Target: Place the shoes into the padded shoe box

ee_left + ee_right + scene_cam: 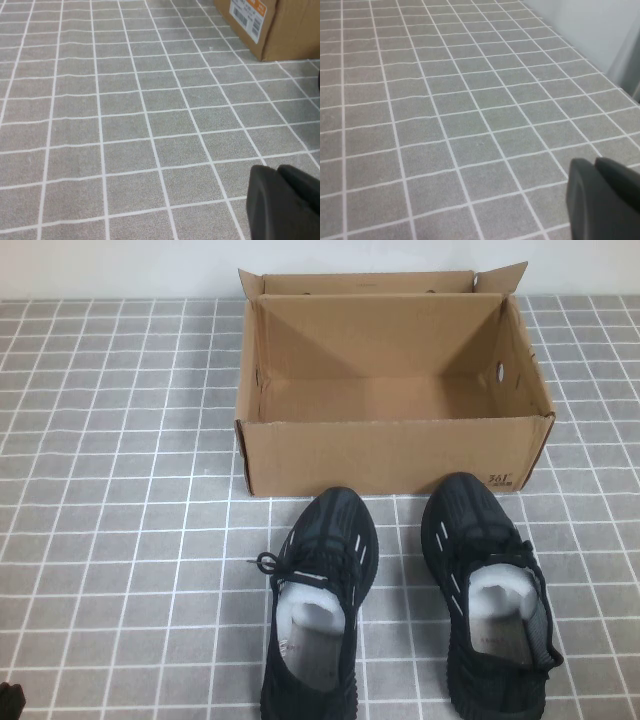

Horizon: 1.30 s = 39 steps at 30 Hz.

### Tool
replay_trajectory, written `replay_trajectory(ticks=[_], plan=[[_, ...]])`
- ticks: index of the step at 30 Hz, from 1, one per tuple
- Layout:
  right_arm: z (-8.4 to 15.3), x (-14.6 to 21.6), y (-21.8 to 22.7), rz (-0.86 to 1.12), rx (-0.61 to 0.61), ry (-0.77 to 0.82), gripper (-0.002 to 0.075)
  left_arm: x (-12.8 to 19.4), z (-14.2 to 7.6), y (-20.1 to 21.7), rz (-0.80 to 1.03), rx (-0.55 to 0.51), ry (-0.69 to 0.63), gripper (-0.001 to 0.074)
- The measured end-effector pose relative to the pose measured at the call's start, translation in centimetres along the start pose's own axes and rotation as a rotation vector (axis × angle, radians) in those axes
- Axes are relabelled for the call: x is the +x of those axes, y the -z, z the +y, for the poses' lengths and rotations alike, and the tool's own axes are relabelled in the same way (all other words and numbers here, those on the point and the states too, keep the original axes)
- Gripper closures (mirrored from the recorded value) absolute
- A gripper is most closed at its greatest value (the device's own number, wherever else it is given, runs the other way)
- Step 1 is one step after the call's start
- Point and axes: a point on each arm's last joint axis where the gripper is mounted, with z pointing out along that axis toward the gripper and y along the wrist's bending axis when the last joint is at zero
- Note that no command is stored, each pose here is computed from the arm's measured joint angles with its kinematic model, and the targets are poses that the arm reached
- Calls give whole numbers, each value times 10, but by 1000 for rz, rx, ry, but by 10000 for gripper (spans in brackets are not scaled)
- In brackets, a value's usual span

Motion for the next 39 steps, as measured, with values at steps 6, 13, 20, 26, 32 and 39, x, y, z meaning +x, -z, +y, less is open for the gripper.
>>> replay_trajectory(ticks=[6,13,20,26,32,39], plan=[[0,0,0,0,0,0,734,0,0,0,0,0,0,739],[1,-3,0,-28,-10,0,734,0,0,0,0,0,0,739],[5,-14,1,-157,-58,0,734,0,0,0,0,0,0,739],[8,-22,3,-241,-88,4,734,0,0,0,0,0,0,739],[10,-28,5,-317,-116,4,734,0,0,0,0,0,0,739],[15,-40,11,-461,-169,8,734,0,0,0,0,0,0,739]])
